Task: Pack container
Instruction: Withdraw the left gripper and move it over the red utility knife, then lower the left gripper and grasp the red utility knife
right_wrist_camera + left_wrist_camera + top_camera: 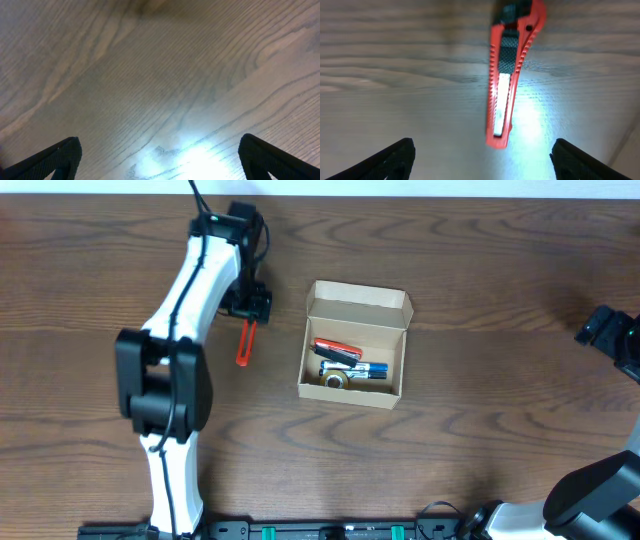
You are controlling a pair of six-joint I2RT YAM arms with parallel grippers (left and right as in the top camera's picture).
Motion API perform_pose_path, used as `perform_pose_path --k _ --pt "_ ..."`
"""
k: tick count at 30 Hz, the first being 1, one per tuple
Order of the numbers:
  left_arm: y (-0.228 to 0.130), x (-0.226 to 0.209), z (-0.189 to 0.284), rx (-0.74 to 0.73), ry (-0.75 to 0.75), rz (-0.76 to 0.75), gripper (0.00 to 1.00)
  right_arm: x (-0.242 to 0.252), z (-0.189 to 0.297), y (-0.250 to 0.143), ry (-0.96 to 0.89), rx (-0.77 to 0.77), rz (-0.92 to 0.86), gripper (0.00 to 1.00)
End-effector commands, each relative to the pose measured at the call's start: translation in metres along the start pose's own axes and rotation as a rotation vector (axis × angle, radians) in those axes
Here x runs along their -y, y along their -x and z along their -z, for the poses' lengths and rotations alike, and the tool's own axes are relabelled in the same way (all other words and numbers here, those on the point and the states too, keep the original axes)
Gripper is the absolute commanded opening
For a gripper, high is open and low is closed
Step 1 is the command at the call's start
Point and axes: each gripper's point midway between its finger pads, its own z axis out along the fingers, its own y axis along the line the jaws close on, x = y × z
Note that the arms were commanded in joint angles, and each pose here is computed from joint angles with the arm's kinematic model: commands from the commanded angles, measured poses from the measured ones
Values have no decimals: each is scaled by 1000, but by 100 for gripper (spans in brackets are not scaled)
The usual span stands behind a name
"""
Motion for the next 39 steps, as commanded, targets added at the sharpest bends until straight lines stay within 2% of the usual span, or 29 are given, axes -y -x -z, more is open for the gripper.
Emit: perform_pose_path --k 1,4,7,18,39 --pt "-4 6 -12 -45 -38 27 87 -1 9 3 9 23 0 99" --pt "-3 9 -21 -61 -52 19 86 -1 9 3 12 23 1 99" --pt "2 11 -23 -43 -60 13 79 -1 9 3 13 24 1 99" --pt "22 21 -29 36 -112 -14 79 -2 9 2 17 23 8 99" --pt "9 9 -62 -32 -111 21 79 -2 9 2 16 23 9 99"
